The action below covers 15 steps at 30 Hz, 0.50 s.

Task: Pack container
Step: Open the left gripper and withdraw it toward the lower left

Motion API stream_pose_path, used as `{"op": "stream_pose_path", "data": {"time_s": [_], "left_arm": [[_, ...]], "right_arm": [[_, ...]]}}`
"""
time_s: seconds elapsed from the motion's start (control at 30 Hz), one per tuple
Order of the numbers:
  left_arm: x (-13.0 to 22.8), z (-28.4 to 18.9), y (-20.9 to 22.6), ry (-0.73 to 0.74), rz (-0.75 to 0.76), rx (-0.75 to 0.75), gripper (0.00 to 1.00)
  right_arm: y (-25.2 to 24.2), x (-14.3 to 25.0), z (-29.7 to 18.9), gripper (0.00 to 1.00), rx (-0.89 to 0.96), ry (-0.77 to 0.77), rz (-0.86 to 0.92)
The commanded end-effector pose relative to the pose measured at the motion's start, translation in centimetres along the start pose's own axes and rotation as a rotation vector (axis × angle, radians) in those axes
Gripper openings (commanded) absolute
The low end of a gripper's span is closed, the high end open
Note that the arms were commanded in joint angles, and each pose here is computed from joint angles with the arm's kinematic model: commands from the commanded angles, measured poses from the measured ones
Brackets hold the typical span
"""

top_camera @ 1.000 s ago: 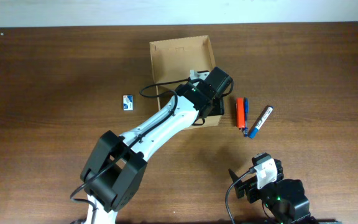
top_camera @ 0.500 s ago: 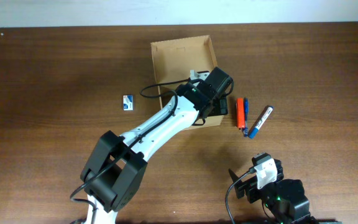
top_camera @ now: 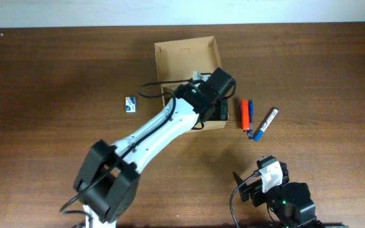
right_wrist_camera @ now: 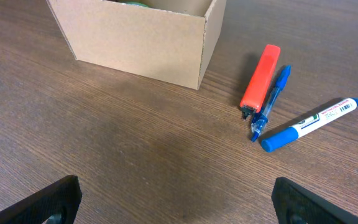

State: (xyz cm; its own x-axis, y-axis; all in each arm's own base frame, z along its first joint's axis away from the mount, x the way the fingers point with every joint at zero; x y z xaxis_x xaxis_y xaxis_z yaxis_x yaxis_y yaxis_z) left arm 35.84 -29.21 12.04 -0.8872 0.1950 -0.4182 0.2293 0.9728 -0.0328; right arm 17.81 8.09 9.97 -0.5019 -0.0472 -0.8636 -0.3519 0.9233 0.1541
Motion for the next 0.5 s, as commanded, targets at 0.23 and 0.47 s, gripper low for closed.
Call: {"op": "stream_pose_path", "data": {"time_s": [0.23, 0.47], "left_arm": [[-3.7, -11.3, 0.6, -0.246, 0.156, 0.074, 1.0], [-1.4, -17.2, 4.1, -0.259, 0.221, 0.014, 1.0]], "right_arm": [[-0.2, 0.1, 0.1, 0.99, 0.012, -0.004, -0.004], [-0.2, 0.1, 0.1, 0.99, 0.012, -0.004, -0.004]]}}
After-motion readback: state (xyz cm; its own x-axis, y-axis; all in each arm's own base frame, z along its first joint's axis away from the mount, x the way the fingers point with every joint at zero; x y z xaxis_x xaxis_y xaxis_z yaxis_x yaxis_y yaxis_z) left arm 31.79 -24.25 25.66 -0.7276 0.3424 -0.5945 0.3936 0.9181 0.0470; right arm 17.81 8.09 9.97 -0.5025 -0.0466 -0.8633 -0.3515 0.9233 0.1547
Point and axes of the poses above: each gripper's point midway between its finger pads, its own z axis out along the fingers, its own y axis along the line the jaws close on, x = y × z, the point moved 1 cm from there along -z, back along the fingers, and after that the axes turned 10 degrees about z, right-handed, at the moved point
